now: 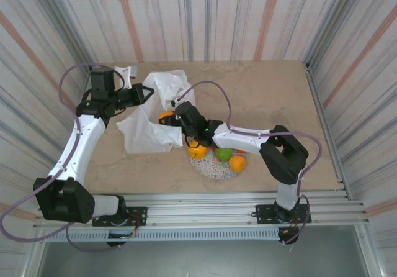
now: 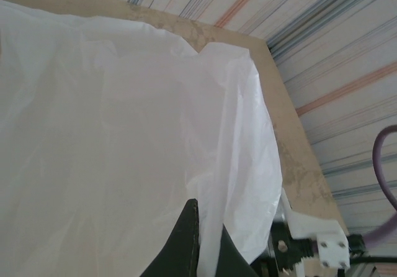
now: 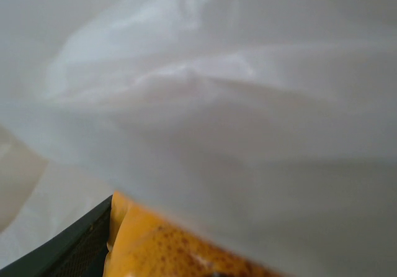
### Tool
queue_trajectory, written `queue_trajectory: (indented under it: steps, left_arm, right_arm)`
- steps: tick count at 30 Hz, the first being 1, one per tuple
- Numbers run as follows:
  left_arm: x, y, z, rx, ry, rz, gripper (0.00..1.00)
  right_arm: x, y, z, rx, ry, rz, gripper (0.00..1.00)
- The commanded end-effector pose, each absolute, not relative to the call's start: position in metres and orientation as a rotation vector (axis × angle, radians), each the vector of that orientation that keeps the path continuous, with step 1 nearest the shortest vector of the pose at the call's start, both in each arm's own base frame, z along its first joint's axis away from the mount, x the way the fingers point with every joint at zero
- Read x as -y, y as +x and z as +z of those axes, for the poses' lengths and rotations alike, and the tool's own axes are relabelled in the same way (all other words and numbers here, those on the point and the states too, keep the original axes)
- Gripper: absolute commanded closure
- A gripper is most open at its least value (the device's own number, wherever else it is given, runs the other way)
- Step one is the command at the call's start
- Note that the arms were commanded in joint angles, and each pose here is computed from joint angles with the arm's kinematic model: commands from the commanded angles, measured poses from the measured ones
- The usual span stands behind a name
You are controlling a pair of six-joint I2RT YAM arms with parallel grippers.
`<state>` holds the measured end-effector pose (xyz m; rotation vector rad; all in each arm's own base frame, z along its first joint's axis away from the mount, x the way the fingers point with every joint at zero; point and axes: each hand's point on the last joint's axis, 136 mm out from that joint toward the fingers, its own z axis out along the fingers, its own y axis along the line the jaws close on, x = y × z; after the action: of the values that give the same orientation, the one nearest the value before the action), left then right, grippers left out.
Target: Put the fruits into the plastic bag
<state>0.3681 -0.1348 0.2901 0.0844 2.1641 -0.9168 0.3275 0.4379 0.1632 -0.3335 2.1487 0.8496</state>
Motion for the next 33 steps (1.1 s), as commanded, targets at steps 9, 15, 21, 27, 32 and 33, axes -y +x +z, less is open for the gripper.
queue_trajectory:
  steps: [9,15,21,27,32,33]
  left_arm:
    - [0.131,0.369,0.293,-2.157,0.025,-0.931,1.00]
    - [0.134,0.369,0.293,-2.161,0.042,-0.954,1.00]
    - [0.137,0.369,0.294,-2.159,0.051,-0.977,1.00]
    - [0.138,0.368,0.293,-2.162,0.056,-0.988,1.00]
    - [0.140,0.367,0.295,-2.159,0.062,-1.002,1.00]
    - [0.140,0.368,0.295,-2.160,0.061,-1.006,1.00]
  right_arm:
    - [-0.415,0.298,0.176,-2.018,-0.410,0.877,0.50]
    - [-0.423,0.288,0.163,-1.982,-0.684,0.761,0.49]
    - [-0.439,0.302,0.152,-1.947,-0.878,0.634,0.49]
    - [-0.456,0.301,0.147,-1.895,-1.014,0.525,0.50]
    - [-0.461,0.318,0.142,-1.946,-0.986,0.568,0.49]
    - [-0.463,0.323,0.140,-1.959,-0.969,0.579,0.48]
